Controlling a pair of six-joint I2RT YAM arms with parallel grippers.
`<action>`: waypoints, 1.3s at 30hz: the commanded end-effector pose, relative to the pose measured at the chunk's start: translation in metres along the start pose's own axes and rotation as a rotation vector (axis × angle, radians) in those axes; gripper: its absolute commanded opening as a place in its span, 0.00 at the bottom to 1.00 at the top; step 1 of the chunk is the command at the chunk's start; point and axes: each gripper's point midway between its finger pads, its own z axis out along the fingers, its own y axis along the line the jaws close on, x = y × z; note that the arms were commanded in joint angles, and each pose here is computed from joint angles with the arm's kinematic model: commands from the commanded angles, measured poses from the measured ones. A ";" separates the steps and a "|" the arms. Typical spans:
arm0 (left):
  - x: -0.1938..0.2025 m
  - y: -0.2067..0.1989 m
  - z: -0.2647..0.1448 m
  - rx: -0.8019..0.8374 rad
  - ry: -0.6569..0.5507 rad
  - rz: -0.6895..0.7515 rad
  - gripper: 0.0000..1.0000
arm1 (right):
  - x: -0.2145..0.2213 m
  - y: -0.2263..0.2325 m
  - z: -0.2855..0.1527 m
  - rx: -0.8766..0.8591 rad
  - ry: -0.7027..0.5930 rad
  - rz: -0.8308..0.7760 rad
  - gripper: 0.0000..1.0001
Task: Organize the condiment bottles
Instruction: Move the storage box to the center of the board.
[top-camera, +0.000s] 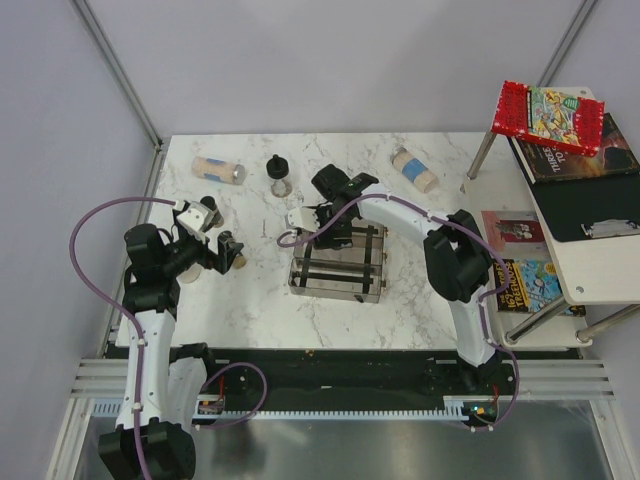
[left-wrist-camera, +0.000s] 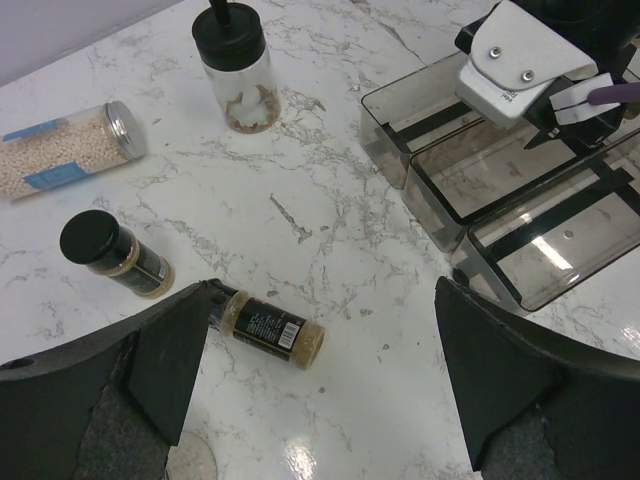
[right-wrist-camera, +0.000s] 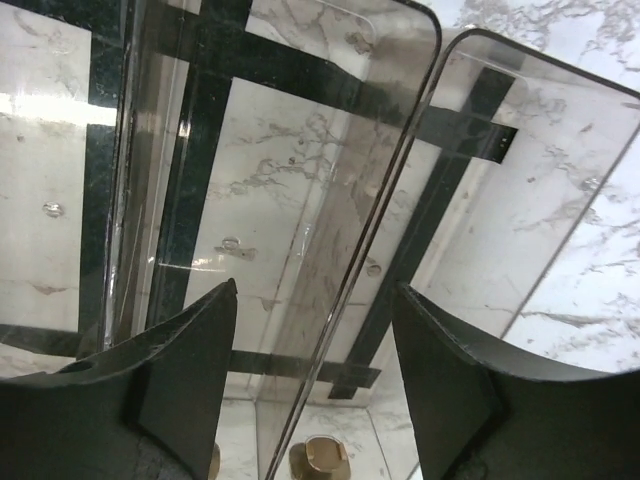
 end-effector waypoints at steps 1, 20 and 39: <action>-0.005 -0.003 0.000 0.026 -0.025 0.049 1.00 | -0.007 0.001 0.000 -0.060 -0.055 0.043 0.66; -0.005 -0.003 0.000 0.032 -0.023 0.046 1.00 | 0.020 0.013 0.001 -0.100 0.044 -0.068 0.13; -0.007 -0.005 -0.002 0.035 -0.029 0.052 1.00 | 0.008 0.036 -0.003 0.016 0.034 0.123 0.00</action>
